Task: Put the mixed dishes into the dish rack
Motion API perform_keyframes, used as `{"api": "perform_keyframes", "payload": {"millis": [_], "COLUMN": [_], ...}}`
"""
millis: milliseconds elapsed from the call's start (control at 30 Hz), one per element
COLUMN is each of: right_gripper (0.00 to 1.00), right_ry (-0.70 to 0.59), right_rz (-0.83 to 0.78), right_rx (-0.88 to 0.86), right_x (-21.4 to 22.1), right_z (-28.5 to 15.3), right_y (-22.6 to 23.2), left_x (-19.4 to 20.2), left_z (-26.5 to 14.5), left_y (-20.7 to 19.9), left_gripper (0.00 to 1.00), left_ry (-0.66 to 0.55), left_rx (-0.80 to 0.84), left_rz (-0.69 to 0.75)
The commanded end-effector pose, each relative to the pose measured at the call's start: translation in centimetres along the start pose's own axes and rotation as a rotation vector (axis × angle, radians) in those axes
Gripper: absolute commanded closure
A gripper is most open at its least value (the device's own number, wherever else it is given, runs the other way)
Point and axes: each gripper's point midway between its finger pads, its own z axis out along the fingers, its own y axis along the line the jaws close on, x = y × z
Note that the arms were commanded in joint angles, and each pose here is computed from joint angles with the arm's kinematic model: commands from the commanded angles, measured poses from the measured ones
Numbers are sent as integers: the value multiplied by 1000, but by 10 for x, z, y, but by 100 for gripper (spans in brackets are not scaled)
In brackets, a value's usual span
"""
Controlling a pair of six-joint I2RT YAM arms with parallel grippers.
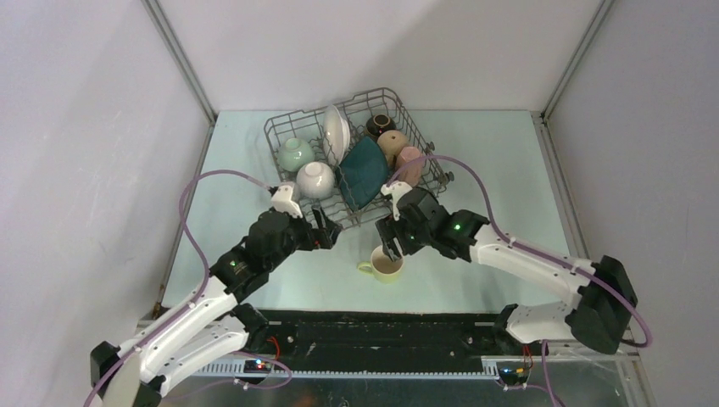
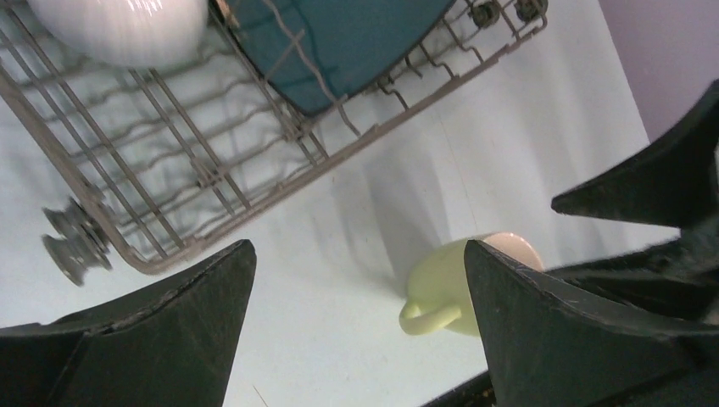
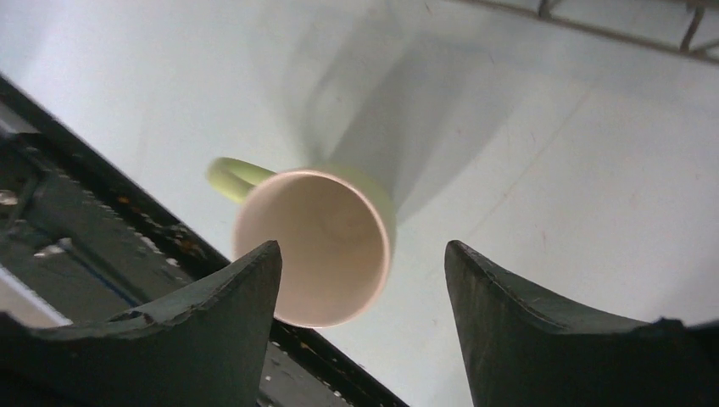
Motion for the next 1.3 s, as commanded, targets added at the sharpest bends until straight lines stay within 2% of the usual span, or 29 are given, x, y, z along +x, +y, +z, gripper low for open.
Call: {"api": "perform_keyframes", "payload": {"millis": [0, 167, 300, 367, 400, 433, 500, 733, 833, 1000, 1133, 1267], "right_gripper": [30, 37, 48, 68, 74, 86, 100, 100, 100, 100, 100, 100], "right_ry": [125, 230, 276, 281, 273, 266, 233, 42, -61, -306, -528, -735], "right_rz": [33, 52, 55, 44, 41, 35, 27, 6, 34, 48, 24, -45], "right_rx": [119, 94, 42, 20, 7, 1, -6, 52, 34, -31, -50, -104], "right_x": [21, 43, 52, 54, 52, 50, 43, 0, -20, -66, -101, -130], "right_z": [7, 27, 39, 43, 44, 44, 41, 20, 3, -29, -60, -90], "right_y": [-27, -24, -14, -9, -6, -5, -3, -18, -30, -40, -40, -30], "left_x": [13, 31, 39, 42, 43, 45, 47, 34, 28, 1, -33, -55], "left_z": [-3, -5, -2, 1, 1, 2, 3, -3, -4, -6, -15, -26], "left_y": [-10, -10, 0, -2, -4, -7, -12, -47, -54, -72, -94, -110], "left_gripper": [0, 0, 0, 0, 0, 0, 0, 0, 0, 0, 0, 1], "left_ry": [56, 160, 189, 195, 201, 211, 230, 248, 261, 243, 245, 273], "left_rx": [84, 118, 87, 123, 139, 172, 213, 427, 453, 528, 614, 634], "left_rz": [-129, -240, -334, -378, -405, -422, -454, -604, -646, -737, -884, -956]}}
